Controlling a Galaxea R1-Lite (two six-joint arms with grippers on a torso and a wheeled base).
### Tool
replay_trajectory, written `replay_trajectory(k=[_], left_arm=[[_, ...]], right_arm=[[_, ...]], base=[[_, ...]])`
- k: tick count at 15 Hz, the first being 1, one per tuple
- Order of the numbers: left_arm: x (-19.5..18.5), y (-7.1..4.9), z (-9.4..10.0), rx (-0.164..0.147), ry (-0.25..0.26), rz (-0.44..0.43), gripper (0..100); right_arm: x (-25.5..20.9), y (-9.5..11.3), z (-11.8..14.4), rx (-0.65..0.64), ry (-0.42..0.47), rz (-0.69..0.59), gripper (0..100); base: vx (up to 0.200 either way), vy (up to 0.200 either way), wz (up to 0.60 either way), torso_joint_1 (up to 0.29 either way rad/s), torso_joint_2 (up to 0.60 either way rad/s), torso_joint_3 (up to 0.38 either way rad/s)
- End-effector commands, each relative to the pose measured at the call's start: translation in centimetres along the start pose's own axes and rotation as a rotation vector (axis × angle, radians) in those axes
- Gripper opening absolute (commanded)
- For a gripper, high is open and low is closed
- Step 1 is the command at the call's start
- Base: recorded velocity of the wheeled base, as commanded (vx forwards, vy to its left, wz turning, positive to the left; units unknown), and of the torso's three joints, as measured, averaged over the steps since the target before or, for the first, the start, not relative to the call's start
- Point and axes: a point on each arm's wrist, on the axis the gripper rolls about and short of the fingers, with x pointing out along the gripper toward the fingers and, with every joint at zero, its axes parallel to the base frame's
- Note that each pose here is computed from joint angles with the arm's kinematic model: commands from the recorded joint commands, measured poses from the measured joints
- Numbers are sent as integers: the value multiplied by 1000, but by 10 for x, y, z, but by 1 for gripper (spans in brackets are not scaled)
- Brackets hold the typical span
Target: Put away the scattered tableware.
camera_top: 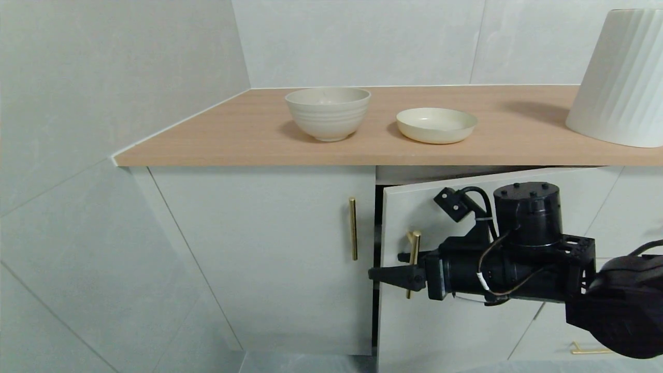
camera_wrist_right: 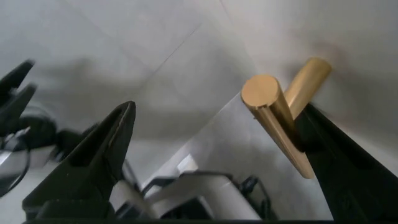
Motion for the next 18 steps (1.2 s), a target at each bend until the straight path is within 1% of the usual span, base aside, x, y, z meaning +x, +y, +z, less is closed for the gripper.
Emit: replay_trajectory(k=[1, 3, 5, 6, 7, 8, 9, 10, 11, 12, 13, 14, 15, 16, 17, 18], left_arm=[[0, 0, 0, -1, 0, 1, 100], [0, 0, 0, 5, 0, -2, 100], [0, 0, 0, 7, 0, -2, 100], [-2, 0, 7, 5, -35, -12, 100], [-6, -1, 24, 6, -75, -57, 100], [-7, -3, 35, 8, -41, -140, 100], [-2, -5, 49, 2, 38, -235, 100], [-2, -5, 49, 2, 38, -235, 100], [27, -9, 77, -31, 206, -395, 100], [40, -11, 88, -46, 249, -449, 100], [51, -12, 97, -58, 279, -494, 100], [71, -16, 109, -72, 332, -612, 100], [83, -20, 116, -73, 363, -699, 100], [93, -25, 120, -72, 389, -753, 100], [106, -34, 124, -68, 428, -829, 100], [118, -43, 124, -61, 447, -876, 100]], right_arm=[[-16, 9, -1, -9, -14, 12, 100], [-27, 13, -4, -10, -17, 13, 100], [-36, 14, -15, 2, 7, 8, 100], [-44, 16, -26, 10, 33, 23, 100], [-50, 16, -34, 14, 50, 51, 100], [-53, 16, -40, 12, 54, 74, 100], [-55, 16, -46, 7, 47, 83, 100], [-55, 16, -46, 7, 47, 83, 100], [-57, 17, -55, 3, 53, 95, 100], [-58, 17, -58, 4, 59, 97, 100], [-59, 18, -61, 5, 65, 98, 100], [-61, 18, -64, 4, 68, 99, 100], [-63, 20, -67, 5, 74, 101, 100], [-64, 20, -70, 8, 82, 101, 100], [-66, 20, -72, 11, 87, 99, 100], [-66, 20, -73, 13, 91, 98, 100]], base=[[0, 0, 0, 0, 0, 0], [0, 0, 0, 0, 0, 0], [0, 0, 0, 0, 0, 0], [0, 0, 0, 0, 0, 0], [0, 0, 0, 0, 0, 0], [0, 0, 0, 0, 0, 0], [0, 0, 0, 0, 0, 0], [0, 0, 0, 0, 0, 0], [0, 0, 0, 0, 0, 0], [0, 0, 0, 0, 0, 0], [0, 0, 0, 0, 0, 0], [0, 0, 0, 0, 0, 0], [0, 0, 0, 0, 0, 0], [0, 0, 0, 0, 0, 0], [0, 0, 0, 0, 0, 0], [0, 0, 0, 0, 0, 0]])
